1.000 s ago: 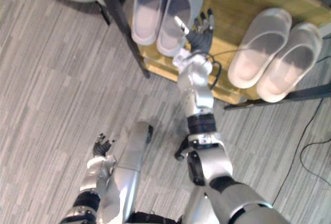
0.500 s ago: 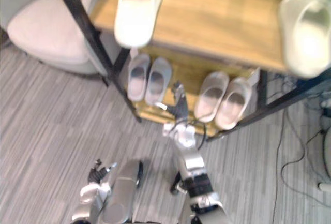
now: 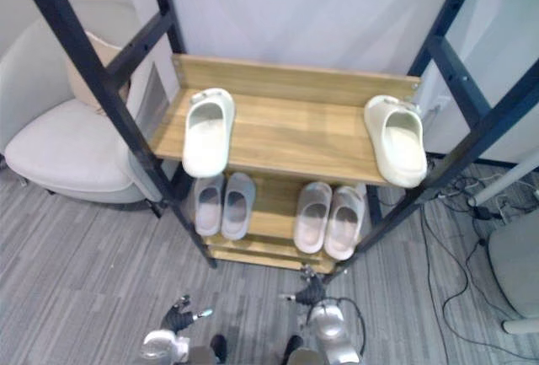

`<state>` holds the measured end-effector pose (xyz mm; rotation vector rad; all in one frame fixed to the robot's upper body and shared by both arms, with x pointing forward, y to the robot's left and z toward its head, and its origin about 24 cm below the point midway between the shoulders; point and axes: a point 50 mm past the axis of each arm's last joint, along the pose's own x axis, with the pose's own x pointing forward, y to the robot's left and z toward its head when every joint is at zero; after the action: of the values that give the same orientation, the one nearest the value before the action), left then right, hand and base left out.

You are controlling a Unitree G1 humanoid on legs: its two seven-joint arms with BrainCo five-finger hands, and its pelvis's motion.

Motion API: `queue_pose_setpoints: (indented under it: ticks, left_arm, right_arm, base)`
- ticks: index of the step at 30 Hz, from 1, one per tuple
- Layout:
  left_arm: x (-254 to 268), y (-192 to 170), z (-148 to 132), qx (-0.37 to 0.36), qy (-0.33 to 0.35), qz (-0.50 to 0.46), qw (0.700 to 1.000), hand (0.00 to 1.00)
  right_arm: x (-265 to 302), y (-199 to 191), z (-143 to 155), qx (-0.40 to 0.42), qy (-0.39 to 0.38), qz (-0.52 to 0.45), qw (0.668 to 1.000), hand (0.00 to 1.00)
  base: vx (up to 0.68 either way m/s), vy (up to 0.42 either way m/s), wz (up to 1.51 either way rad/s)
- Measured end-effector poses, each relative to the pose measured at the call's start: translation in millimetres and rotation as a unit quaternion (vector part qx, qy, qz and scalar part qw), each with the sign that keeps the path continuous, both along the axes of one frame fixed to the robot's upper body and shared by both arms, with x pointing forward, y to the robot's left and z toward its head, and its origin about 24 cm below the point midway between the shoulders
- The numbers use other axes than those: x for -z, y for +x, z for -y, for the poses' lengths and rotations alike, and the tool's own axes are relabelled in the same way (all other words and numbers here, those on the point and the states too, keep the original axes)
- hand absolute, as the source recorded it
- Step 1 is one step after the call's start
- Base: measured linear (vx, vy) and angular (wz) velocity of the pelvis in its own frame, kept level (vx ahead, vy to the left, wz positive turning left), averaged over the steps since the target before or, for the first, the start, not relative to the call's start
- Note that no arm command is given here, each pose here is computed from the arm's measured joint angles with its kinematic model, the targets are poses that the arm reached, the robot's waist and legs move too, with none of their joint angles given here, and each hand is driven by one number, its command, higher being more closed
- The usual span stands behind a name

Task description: Organize the slippers on the shoe rack

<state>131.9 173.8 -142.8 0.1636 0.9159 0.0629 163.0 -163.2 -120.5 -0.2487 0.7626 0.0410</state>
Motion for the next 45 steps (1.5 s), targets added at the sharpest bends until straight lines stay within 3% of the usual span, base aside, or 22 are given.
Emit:
queue_pose_setpoints:
  ticks: [7,13,18,24,28,32,40,45]
  left_arm:
    - [1,3,9,0.042,0.006,-0.004,0.999,0.0]
    - [-14,21,45,0.16,0.004,0.055,0.986,0.0]
    - [-61,47,96,0.282,-0.051,0.187,0.94,0.0]
    - [-118,44,153,0.38,-0.174,0.282,0.863,0.0]
    - [-153,43,177,0.395,-0.259,0.328,0.818,0.0]
    - [-188,57,184,0.386,-0.302,0.382,0.784,0.0]
    - [-279,99,179,0.36,-0.279,0.554,0.697,0.0]
    - [-310,124,160,0.306,-0.244,0.616,0.684,0.0]
  right_arm:
    - [22,-33,11,0.023,-0.008,-0.077,0.997,0.0]
    - [26,-40,14,0.033,-0.011,-0.089,0.995,0.0]
    - [26,-42,17,0.046,-0.015,-0.091,0.995,0.0]
    - [26,-43,19,0.04,-0.021,-0.092,0.995,0.0]
    - [26,-43,18,0.03,-0.024,-0.089,0.995,0.0]
    - [27,-44,18,0.029,-0.028,-0.09,0.995,0.0]
    - [26,-49,32,0.027,-0.044,-0.097,0.994,0.0]
    - [26,-49,33,0.026,-0.042,-0.098,0.994,0.0]
  base:
    - [-0.01,-0.005,-0.01]
    - [-0.06,0.003,0.0]
    - [-0.04,0.01,0.1]
    - [0.05,-0.006,0.04]
    - [0.06,-0.007,0.0]
    - [0.07,-0.01,0.02]
    - [0.0,0.0,0.01]
    - [0.0,0.0,0.0]
